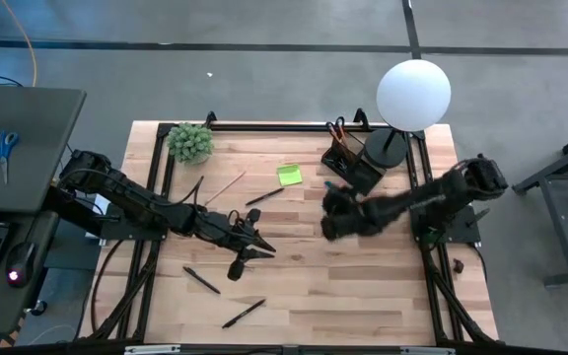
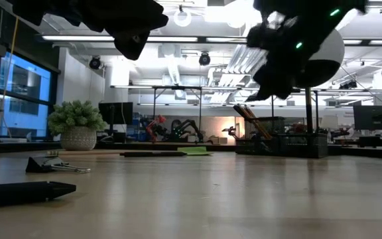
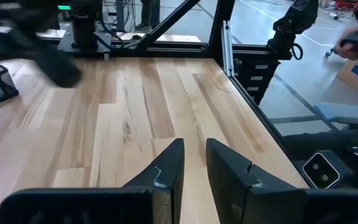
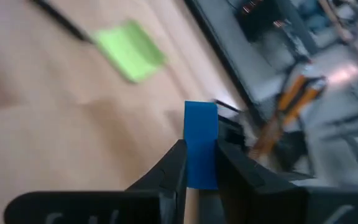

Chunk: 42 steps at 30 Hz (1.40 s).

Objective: Pick and place office supplies into organizer
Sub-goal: Put the blue eraser into the black desk organizer, then put the black pen into the black desk organizer

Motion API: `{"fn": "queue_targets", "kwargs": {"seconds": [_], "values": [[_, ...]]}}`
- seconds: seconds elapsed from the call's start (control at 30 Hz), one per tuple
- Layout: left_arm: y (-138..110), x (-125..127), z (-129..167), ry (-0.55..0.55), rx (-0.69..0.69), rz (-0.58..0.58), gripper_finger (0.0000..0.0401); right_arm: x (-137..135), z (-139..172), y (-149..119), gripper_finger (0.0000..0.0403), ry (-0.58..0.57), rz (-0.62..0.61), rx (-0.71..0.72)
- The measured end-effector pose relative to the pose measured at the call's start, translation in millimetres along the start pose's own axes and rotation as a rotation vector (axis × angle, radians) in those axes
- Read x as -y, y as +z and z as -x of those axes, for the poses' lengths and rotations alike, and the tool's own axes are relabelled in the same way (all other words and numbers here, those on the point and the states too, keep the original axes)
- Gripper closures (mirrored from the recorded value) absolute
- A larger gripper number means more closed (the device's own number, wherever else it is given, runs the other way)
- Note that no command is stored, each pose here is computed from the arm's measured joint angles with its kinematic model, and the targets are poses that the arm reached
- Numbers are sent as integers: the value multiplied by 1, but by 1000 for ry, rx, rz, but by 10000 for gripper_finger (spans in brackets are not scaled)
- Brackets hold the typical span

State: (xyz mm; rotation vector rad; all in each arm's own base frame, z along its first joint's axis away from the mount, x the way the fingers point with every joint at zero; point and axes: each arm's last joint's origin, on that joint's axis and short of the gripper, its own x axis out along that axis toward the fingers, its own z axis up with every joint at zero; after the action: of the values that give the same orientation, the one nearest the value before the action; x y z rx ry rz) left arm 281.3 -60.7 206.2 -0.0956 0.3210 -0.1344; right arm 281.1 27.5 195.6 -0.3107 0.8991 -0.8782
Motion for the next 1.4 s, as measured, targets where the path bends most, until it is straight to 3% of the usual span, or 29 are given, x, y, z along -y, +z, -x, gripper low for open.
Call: {"fn": "queue_targets", "kwargs": {"seconds": [0.2, 0.43, 0.8, 1.4], "values": [[-3, 7, 1, -18, -26, -11, 343, 44, -55, 5, 344, -57, 1, -187], [-4, 9, 1, -23, -34, -24, 343, 73, -90, 5, 343, 86, -64, -302], [-5, 9, 1, -22, -39, -14, 343, 84, -102, 4, 314, 159, -121, -328], [-6, 9, 1, -21, -47, -14, 343, 83, -102, 6, 274, 175, -169, -312]]}}
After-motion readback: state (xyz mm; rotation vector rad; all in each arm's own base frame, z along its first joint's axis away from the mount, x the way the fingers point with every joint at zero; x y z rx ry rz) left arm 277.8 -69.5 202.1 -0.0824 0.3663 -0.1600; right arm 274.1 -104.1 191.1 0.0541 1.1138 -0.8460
